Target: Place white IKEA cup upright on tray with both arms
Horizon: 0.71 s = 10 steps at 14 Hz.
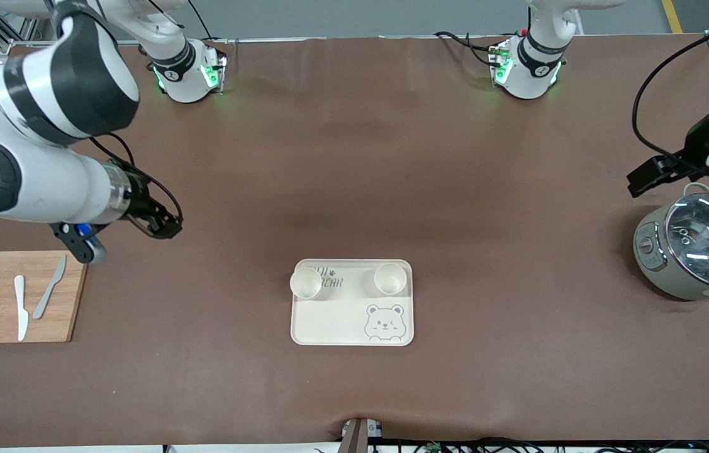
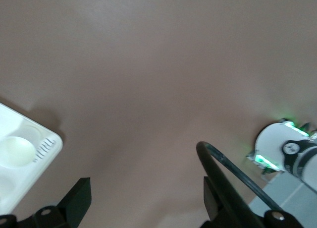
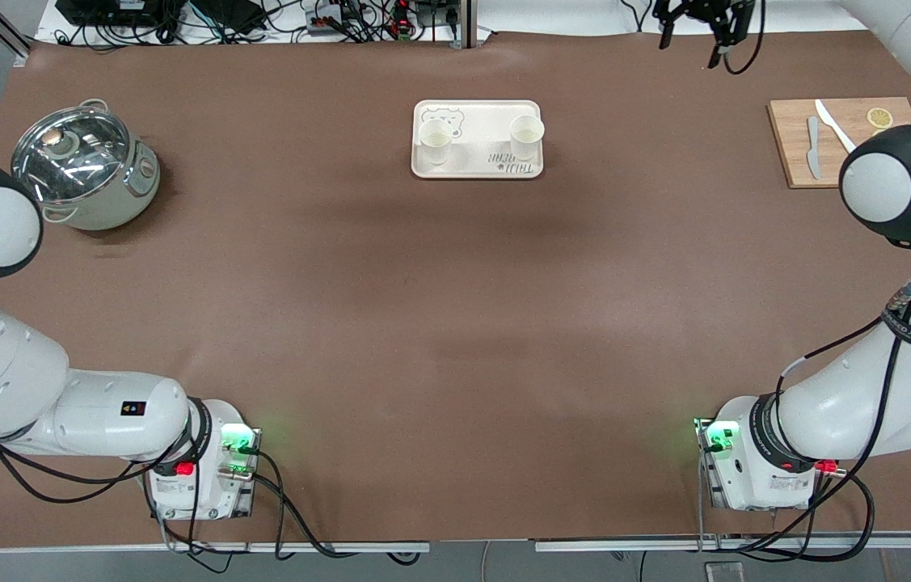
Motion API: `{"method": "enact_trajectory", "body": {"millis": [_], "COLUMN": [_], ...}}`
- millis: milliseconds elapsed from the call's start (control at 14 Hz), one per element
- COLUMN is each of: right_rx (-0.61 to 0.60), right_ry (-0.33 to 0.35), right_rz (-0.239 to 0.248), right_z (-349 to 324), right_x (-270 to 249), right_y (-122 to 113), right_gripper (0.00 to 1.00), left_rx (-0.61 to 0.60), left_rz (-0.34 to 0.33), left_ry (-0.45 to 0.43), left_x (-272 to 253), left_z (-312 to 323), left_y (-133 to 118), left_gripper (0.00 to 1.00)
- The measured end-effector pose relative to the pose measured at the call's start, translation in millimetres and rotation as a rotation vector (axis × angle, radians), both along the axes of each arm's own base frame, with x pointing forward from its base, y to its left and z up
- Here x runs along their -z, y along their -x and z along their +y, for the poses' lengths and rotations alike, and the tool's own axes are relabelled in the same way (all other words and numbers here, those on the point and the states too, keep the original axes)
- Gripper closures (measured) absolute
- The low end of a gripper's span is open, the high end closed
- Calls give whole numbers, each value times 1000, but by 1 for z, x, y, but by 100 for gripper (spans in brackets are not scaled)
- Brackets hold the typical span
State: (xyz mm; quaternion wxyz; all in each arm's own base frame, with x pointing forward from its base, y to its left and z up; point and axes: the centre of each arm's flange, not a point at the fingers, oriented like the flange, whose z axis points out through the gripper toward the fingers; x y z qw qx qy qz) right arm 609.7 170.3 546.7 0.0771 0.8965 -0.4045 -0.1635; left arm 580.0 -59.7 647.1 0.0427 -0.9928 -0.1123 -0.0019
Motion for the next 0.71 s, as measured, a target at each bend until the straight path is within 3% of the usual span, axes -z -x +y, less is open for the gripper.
{"method": "enact_trajectory", "body": {"millis": [143,357,714], "right_rx": [-48,-99,-246], "right_ry": [-11,-54,-162], "right_rz": [23,14,8], "right_z": [-13,-19,-17], "right_x": [-22,-54,-69], "right_y": [14,33,42], "right_gripper": [0,0,0], "left_rx": [10,15,40], "left_rz": [-2,4,13], "left_ry": [-1,13,15], "left_x": [-5,-4,-1], "left_z": [6,6,9], "left_y": [5,5,5], "left_gripper": [0,0,0]}}
